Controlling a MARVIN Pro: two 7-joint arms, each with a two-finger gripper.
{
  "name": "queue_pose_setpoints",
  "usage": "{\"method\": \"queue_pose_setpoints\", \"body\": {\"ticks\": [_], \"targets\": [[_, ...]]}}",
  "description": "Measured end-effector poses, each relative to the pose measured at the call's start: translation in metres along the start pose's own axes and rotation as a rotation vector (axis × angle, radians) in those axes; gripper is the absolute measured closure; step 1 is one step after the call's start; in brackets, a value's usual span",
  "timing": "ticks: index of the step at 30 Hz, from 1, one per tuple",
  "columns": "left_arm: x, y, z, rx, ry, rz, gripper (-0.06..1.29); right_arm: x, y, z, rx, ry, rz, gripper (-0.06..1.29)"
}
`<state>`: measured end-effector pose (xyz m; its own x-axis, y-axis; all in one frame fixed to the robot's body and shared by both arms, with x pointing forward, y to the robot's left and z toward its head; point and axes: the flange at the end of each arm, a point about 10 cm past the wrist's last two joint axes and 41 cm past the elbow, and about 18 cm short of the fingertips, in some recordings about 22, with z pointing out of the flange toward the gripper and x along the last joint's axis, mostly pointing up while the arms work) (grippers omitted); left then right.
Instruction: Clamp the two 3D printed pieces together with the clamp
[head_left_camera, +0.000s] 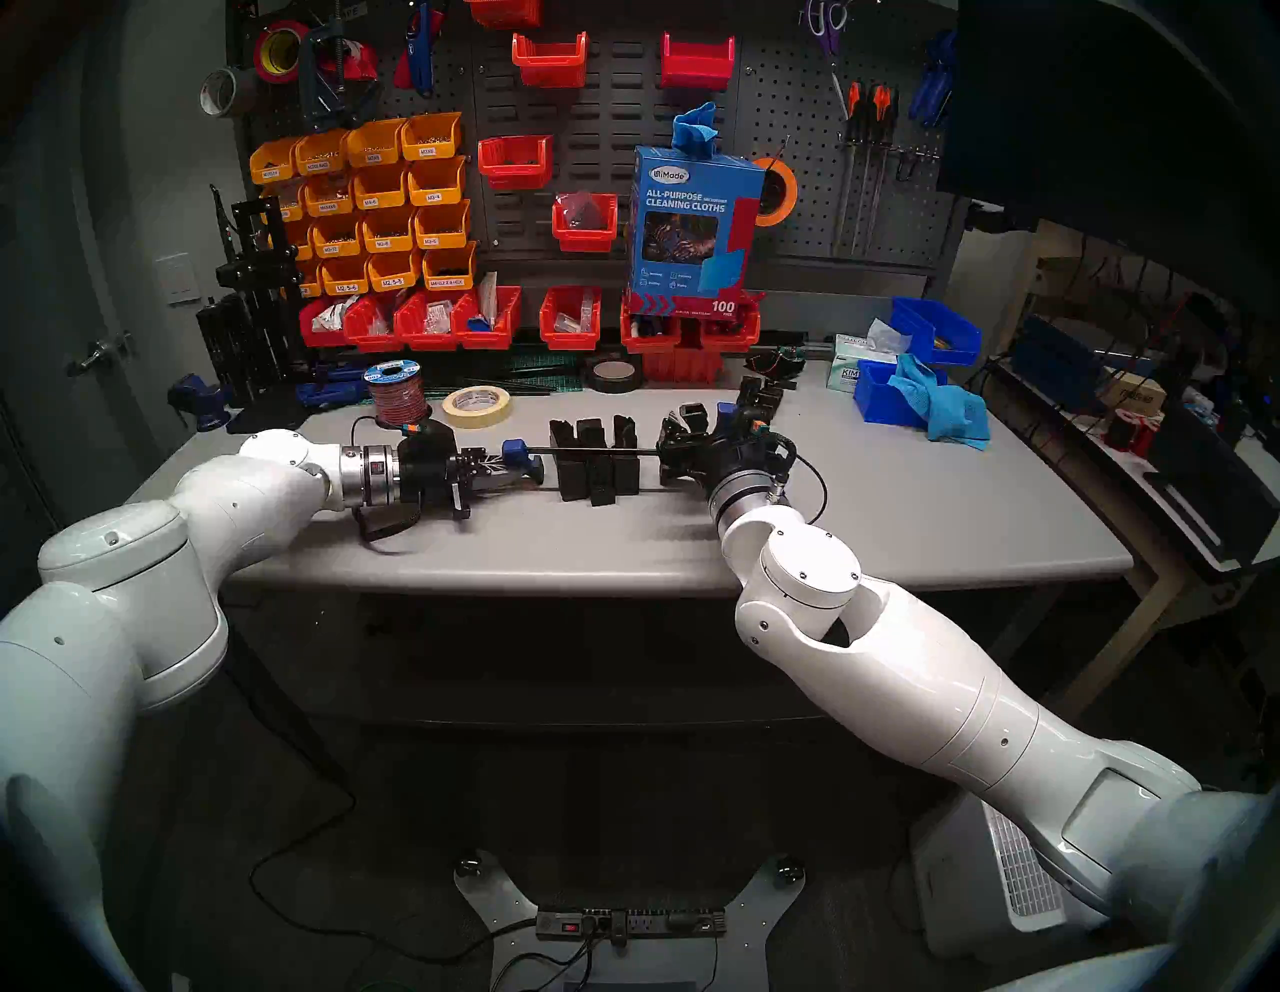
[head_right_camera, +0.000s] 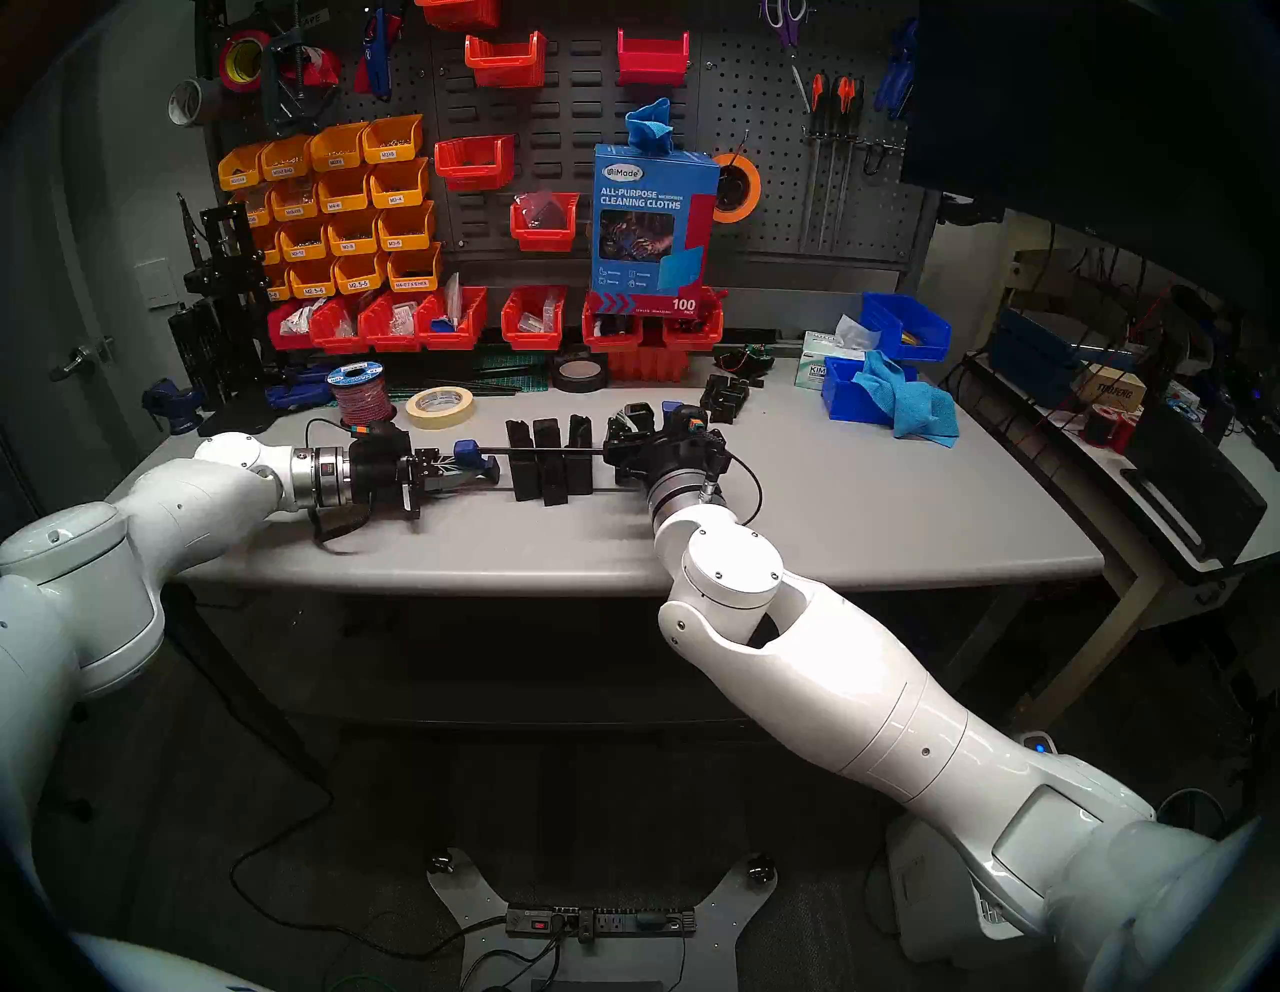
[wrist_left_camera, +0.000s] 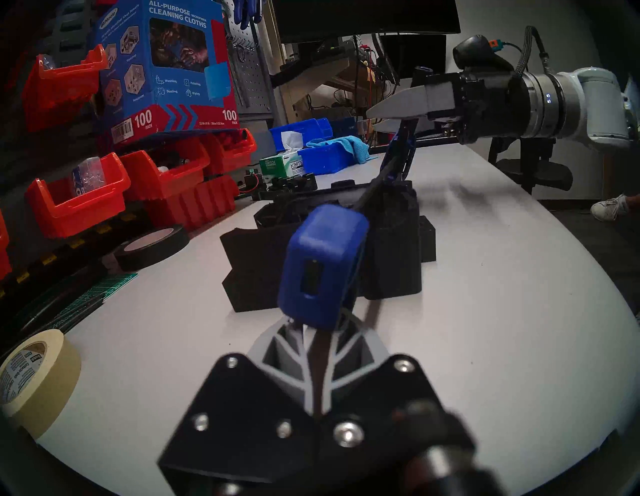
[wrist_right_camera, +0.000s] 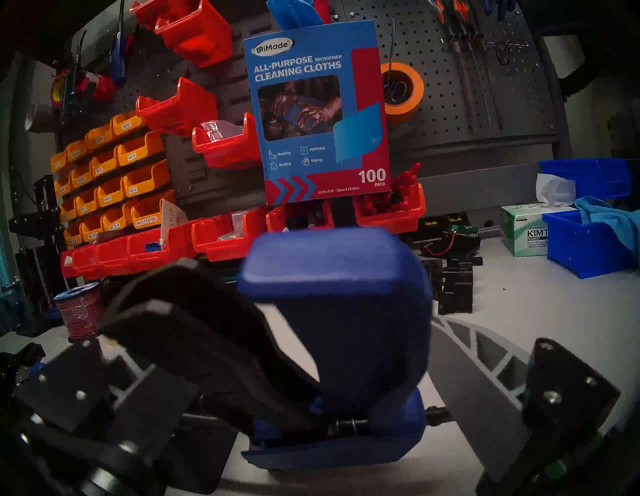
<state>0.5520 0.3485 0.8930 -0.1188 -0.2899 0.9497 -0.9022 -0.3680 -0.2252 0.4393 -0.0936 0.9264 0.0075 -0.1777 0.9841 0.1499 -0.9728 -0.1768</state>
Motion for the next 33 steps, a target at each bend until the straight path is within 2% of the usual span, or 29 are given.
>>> {"method": "queue_pose_setpoints", "body": {"ticks": [33], "targets": [[0.001,0.000,0.002,0.002,0.019,-0.013,1.25,-0.011,-0.004,-0.010,-0.013,-0.020,-0.023,-0.01]]}}
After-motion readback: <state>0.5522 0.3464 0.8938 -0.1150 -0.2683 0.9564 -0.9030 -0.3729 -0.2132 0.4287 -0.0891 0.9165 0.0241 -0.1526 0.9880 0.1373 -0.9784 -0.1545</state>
